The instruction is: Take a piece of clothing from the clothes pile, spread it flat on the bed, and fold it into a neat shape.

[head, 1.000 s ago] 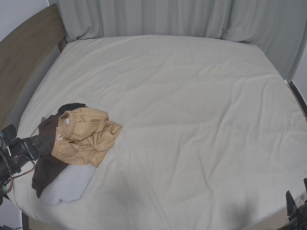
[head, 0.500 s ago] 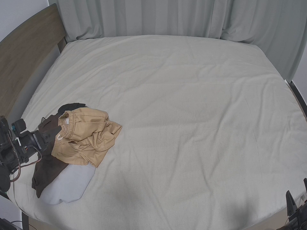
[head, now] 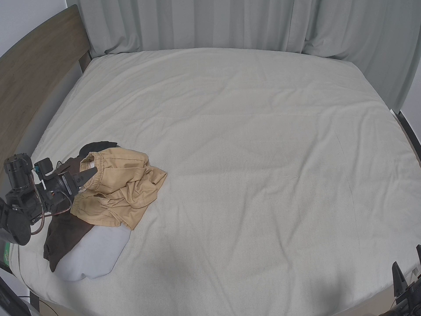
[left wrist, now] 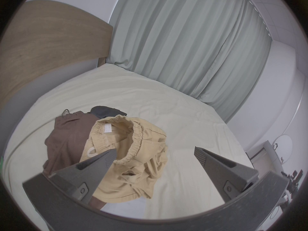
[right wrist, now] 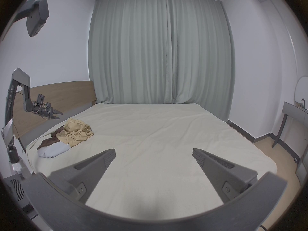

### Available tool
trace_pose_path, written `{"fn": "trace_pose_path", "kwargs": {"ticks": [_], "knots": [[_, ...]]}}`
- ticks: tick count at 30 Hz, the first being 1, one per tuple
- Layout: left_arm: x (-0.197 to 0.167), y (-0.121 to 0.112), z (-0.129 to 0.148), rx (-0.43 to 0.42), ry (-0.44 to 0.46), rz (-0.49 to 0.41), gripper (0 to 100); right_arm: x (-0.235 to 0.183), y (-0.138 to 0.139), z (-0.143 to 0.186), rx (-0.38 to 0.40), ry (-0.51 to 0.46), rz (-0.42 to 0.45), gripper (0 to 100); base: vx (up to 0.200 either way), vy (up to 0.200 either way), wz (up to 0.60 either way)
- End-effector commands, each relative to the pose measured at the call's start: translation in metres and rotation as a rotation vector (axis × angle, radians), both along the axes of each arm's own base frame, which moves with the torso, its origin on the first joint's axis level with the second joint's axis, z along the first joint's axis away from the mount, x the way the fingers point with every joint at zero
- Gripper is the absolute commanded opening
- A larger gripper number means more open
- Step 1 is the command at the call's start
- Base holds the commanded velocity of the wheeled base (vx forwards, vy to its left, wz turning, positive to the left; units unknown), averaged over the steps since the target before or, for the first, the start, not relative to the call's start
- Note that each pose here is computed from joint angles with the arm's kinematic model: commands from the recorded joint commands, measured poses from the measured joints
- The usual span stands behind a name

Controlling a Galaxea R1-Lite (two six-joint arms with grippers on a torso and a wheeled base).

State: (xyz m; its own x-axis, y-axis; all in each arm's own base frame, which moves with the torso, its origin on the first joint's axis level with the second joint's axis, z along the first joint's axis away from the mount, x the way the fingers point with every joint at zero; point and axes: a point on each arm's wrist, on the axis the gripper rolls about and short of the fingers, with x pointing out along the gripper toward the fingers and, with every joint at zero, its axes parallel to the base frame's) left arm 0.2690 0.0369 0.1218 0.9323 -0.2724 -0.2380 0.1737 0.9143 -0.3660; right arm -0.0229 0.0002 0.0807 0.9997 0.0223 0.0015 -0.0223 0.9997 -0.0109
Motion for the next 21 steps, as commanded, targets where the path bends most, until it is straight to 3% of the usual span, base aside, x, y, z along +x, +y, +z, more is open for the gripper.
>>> {"fn": "trace_pose_path", "kwargs": {"ticks": [1,21], "knots": [[0.019,-0.001,-0.009,-0.042,0.028,-0.024,100,0.0,0.0,-0.005,0.0,0.001,0.001,100,0.0,0.0,0.0],[0.074,-0.003,-0.02,-0.06,-0.024,-0.063,100,0.0,0.0,-0.005,0.002,0.002,0.002,100,0.0,0.0,0.0]]}}
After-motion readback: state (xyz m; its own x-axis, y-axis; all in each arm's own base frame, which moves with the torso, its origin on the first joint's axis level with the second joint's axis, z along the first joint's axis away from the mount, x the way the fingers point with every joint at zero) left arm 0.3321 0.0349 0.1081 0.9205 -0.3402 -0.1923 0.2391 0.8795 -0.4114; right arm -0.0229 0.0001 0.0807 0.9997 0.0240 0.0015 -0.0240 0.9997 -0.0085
